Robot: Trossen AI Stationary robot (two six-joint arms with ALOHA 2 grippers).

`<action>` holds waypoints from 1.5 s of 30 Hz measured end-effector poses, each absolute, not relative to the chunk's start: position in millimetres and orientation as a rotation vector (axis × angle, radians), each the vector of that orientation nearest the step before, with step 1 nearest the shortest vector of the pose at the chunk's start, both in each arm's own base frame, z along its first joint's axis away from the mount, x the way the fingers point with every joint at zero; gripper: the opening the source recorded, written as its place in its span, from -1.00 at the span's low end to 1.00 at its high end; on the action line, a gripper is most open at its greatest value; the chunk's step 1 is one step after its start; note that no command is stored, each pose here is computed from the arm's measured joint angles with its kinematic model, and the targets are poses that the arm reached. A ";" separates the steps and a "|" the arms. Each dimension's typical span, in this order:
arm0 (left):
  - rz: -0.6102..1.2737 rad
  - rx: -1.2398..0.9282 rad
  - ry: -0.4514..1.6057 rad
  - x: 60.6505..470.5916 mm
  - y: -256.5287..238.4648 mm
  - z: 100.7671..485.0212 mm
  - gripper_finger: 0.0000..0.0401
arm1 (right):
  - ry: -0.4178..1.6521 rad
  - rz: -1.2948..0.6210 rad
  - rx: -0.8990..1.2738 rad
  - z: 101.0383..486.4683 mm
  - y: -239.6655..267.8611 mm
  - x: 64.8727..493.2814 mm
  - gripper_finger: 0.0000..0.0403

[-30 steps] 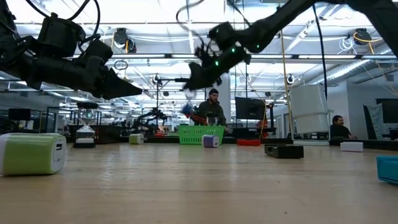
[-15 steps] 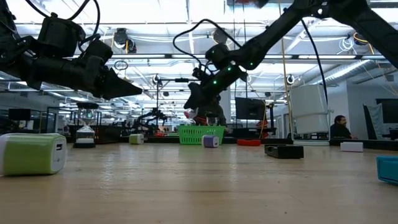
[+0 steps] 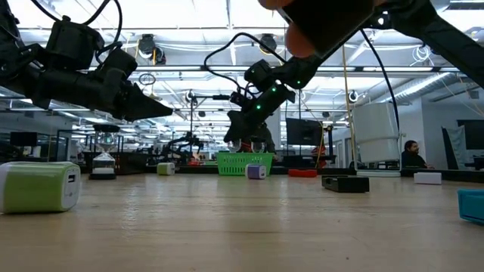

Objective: Pick & Place Office items
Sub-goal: Put the blue hourglass into the green basket, then put the right purple charger adapter into the yellow basket

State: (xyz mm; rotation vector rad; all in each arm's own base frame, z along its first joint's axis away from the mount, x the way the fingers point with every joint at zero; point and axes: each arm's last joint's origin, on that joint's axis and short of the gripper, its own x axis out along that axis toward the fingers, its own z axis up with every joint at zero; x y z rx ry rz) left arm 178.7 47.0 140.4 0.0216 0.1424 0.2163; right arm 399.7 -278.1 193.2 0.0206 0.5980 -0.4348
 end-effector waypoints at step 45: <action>0.203 -0.022 0.153 178.6 46.5 138.9 -0.82 | 0.457 -0.340 -0.041 256.4 -138.5 326.3 -0.52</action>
